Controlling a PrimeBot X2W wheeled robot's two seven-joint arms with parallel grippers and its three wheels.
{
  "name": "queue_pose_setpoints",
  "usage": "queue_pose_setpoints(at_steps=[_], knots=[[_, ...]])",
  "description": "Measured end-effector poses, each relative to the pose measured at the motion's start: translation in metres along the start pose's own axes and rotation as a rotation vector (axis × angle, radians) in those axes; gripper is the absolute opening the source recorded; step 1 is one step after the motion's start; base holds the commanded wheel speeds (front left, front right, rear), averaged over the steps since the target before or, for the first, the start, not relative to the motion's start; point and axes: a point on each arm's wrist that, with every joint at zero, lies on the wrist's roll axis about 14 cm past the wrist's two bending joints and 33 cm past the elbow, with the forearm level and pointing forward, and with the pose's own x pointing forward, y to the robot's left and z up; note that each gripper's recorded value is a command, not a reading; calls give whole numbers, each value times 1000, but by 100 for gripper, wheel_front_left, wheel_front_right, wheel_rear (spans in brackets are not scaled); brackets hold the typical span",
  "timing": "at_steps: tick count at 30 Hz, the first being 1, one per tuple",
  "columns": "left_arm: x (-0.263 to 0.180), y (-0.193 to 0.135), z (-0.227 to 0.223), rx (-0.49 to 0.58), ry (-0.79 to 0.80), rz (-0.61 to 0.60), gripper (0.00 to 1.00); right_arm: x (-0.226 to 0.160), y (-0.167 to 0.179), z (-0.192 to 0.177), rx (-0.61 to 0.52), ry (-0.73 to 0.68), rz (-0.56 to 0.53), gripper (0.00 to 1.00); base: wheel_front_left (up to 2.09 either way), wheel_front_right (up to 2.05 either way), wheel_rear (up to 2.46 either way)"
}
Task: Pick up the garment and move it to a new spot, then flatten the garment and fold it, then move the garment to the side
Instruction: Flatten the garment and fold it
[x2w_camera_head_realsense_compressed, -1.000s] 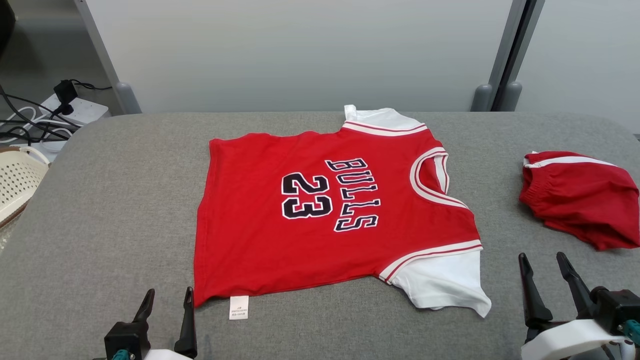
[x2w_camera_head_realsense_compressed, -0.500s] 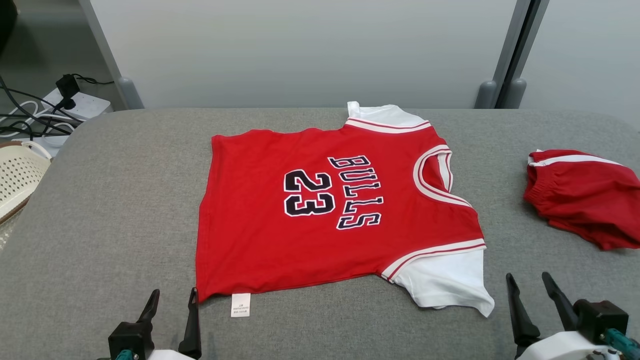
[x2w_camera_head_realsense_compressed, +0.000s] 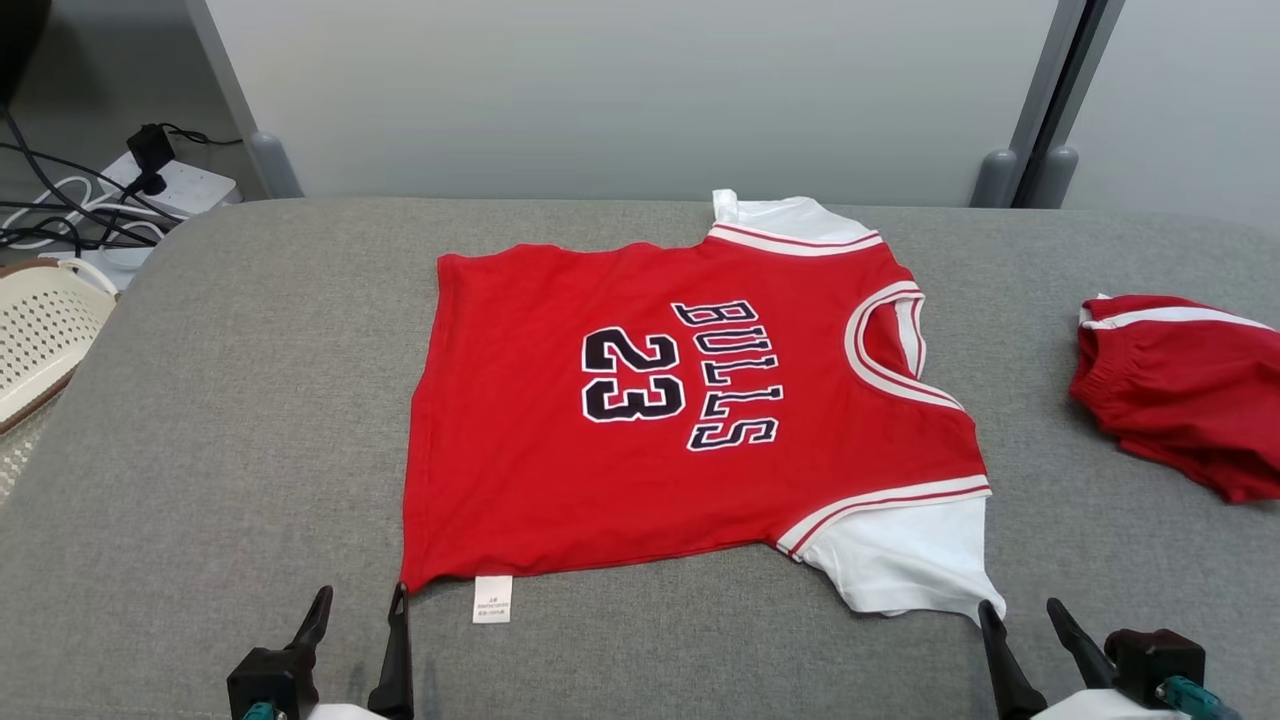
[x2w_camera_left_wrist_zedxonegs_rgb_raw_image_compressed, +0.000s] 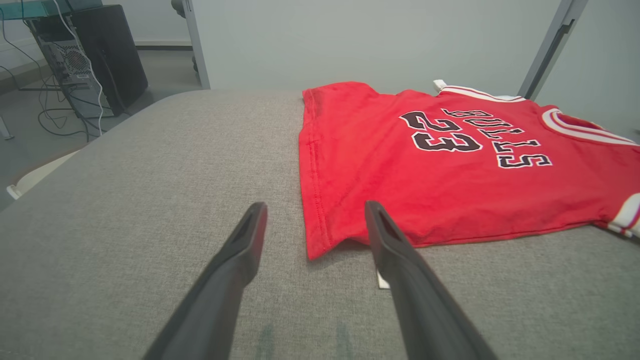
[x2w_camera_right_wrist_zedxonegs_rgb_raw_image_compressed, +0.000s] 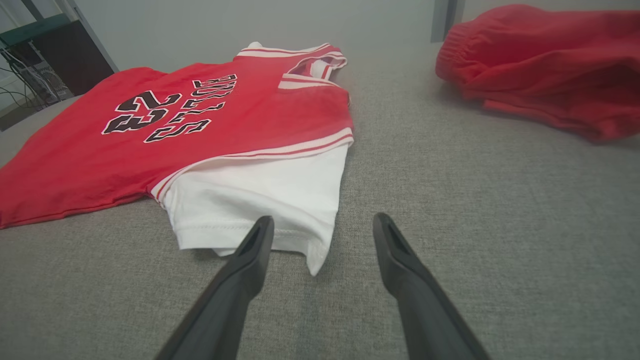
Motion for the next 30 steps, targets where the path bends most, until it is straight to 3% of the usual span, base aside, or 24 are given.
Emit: queue_pose_setpoints(at_steps=[1,3,5,12,17,20,21,23,25,30], knots=[[0,1,0,0,1,2,100,1,0,-1,5,4,0,100,0,0,0],[-1,2,-1,-1,3,6,100,3,1,-4,21,16,-1,87,0,0,0],[-1,3,-2,-5,7,11,100,4,3,-10,20,37,4,81,0,0,0],[2,3,-7,-3,24,11,100,16,4,-16,22,70,11,82,0,0,0],[3,5,-11,-3,40,18,100,20,5,-22,23,90,14,75,0,0,0],[7,6,-12,-2,45,21,100,26,5,-23,26,96,16,62,0,0,0],[8,6,-11,-1,43,22,100,28,6,-23,26,96,17,62,0,0,0],[10,6,-11,-1,45,22,100,31,6,-24,28,101,18,43,0,0,0],[11,7,-13,-4,50,25,100,32,6,-25,28,105,19,1,0,0,0],[16,4,-16,-20,63,14,100,33,2,-27,39,111,6,0,0,0,0]])
